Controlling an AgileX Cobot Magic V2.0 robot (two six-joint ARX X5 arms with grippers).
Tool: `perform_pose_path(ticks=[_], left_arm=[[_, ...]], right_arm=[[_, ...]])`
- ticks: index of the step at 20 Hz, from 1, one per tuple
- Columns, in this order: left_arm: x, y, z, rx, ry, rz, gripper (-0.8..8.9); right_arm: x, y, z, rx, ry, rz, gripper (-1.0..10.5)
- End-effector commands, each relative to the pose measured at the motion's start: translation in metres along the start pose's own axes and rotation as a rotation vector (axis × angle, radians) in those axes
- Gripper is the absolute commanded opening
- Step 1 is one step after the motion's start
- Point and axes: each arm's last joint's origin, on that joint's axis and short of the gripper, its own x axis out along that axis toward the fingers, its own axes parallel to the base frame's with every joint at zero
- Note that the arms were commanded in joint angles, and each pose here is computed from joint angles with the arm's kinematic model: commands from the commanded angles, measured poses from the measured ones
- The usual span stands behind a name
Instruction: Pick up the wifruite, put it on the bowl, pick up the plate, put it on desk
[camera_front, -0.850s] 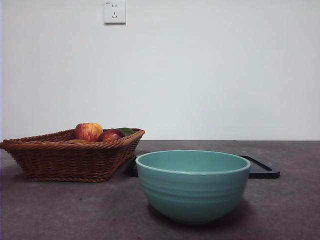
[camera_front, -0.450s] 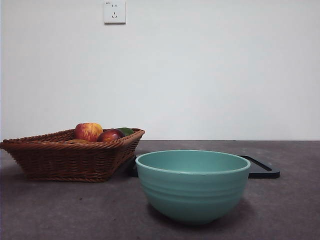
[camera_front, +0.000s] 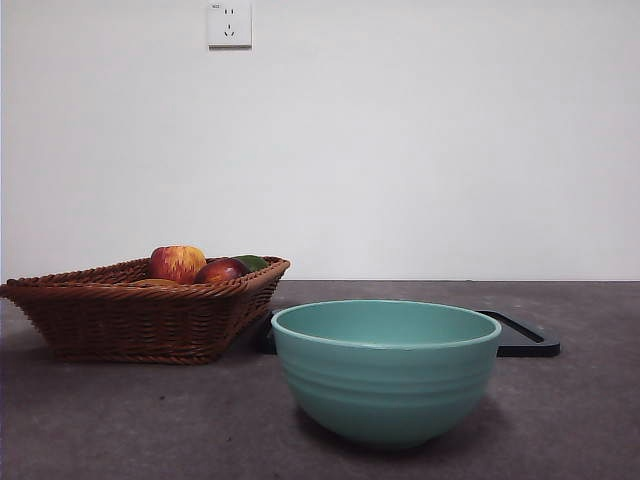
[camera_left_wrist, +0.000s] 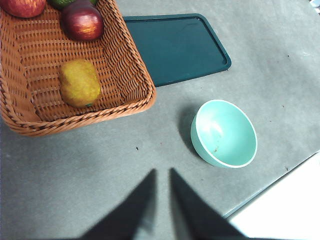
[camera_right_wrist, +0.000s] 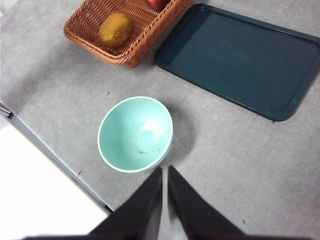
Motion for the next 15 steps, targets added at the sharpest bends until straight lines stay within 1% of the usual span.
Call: perform_pose_path(ticks=[1, 2, 3, 4, 11, 15], left_arm=[[-0.003, -0.002, 0.004, 0.029, -0.017, -0.008, 3.13], [-0.003, -0.002, 0.004, 0.029, -0.017, -0.008, 4.18], [-0.003, -0.002, 0.004, 0.029, -0.017, -0.008, 4.83], [-0.003, -0.002, 0.004, 0.026, -0.017, -0.008, 5.1], [-0.001, -0.001, 0.006, 0.011, -0.02, -0.007, 5.01], [0.008, 0.002, 0.02, -0.007, -0.021, -0.007, 4.98]], right_arm=[[-0.003, 0.002, 0.004, -0.015, -0.015, 0.006, 2.1], [-0.003, 0.002, 0.004, -0.012, -0.015, 0.006, 3.5], [-0.003, 0.002, 0.004, -0.011, -0.015, 0.006, 4.5], [-0.003, 0.002, 0.004, -0.01, -0.015, 0.006, 4.9], [-0.003, 0.002, 0.004, -0.006, -0.015, 0.006, 4.9], [-0.003, 0.002, 0.004, -0.006, -0.015, 0.006, 4.9]])
